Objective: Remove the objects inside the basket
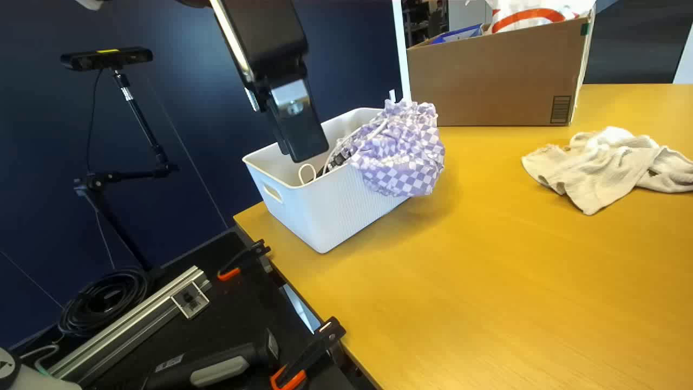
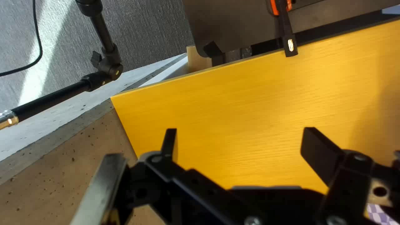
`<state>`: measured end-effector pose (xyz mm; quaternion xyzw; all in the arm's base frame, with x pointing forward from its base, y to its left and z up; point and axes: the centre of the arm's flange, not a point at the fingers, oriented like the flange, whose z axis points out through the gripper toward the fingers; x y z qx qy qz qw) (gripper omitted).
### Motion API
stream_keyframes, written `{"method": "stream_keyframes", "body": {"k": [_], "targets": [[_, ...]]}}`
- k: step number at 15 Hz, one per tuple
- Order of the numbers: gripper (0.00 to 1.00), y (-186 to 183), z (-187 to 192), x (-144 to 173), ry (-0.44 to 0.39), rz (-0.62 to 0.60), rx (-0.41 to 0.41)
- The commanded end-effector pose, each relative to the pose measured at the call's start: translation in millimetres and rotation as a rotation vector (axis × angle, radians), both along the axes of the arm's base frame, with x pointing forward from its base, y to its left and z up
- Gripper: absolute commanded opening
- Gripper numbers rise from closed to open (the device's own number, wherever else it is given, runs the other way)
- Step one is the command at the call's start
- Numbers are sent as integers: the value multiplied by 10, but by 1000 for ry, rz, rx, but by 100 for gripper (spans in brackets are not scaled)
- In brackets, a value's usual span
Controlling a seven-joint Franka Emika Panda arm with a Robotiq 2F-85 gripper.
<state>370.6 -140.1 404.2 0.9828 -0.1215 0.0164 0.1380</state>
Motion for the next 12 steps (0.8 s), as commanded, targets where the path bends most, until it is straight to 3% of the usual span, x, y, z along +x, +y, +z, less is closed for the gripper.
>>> {"method": "stream_keyframes", "body": {"k": [1, 5, 9, 12], "targets": [[100, -1, 4, 2, -1, 0, 0], [100, -1, 7, 4, -1, 0, -1], [100, -113, -46, 628, -78, -111, -18], [100, -247, 29, 1278, -171, -91, -32]]}}
